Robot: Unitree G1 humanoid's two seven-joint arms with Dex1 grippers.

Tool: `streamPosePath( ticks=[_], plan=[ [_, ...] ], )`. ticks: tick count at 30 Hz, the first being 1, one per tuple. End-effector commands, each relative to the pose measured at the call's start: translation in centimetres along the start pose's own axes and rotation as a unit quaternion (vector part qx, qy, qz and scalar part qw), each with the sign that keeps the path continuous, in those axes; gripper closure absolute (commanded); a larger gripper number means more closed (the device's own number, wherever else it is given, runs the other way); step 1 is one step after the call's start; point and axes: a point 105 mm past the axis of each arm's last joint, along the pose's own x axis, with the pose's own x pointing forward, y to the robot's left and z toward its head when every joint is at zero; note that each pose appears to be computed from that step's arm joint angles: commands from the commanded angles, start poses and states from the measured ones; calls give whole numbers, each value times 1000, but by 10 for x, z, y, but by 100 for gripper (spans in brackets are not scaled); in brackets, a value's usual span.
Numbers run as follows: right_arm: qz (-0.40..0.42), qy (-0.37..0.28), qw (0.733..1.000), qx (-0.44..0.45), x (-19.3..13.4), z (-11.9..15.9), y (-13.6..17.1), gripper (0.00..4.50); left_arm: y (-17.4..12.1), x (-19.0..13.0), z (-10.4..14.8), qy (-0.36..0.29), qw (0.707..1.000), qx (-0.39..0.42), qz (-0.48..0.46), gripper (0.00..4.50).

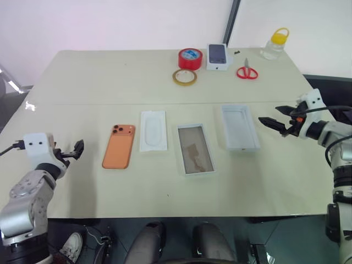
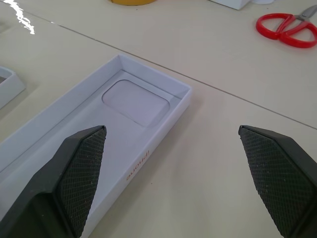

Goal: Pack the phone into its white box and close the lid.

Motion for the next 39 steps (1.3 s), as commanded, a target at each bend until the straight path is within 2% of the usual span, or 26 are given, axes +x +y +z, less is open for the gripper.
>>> streamPosePath(
  ticks=[1, 12, 17, 19, 22, 26, 30, 37, 39],
  plan=[
    [-2, -13, 1000, -24, -5, 14, -2, 4, 0, -3, 14, -24, 1000, 11, -1, 0],
    [3, -27, 999, -30, -2, 20, 3, 4, -1, 2, 21, -27, 1000, 13, -8, 0],
    [35, -32, 998, -49, 3, 25, 22, 4, -13, 7, 28, -27, 999, 8, -37, 0],
    [67, -32, 995, -64, 8, 28, 40, 4, -24, 9, 32, -25, 998, -5, -62, 0],
    [138, -35, 985, -98, 16, 36, 82, 4, -59, 14, 28, 3, 993, -5, -120, 0],
    [187, -42, 976, -105, 23, 40, 123, 4, -77, 14, 24, 22, 986, -14, -167, 0],
    [232, -44, 965, -115, 28, 42, 167, 4, -117, 10, 28, 41, 968, -29, -246, 0],
    [254, -33, 959, -119, 45, 44, 218, 4, -101, 14, 24, 93, 974, -61, -197, 0],
    [268, -33, 956, -117, 51, 48, 234, 4, -102, 12, 30, 91, 971, -97, -197, 0]
  ],
)
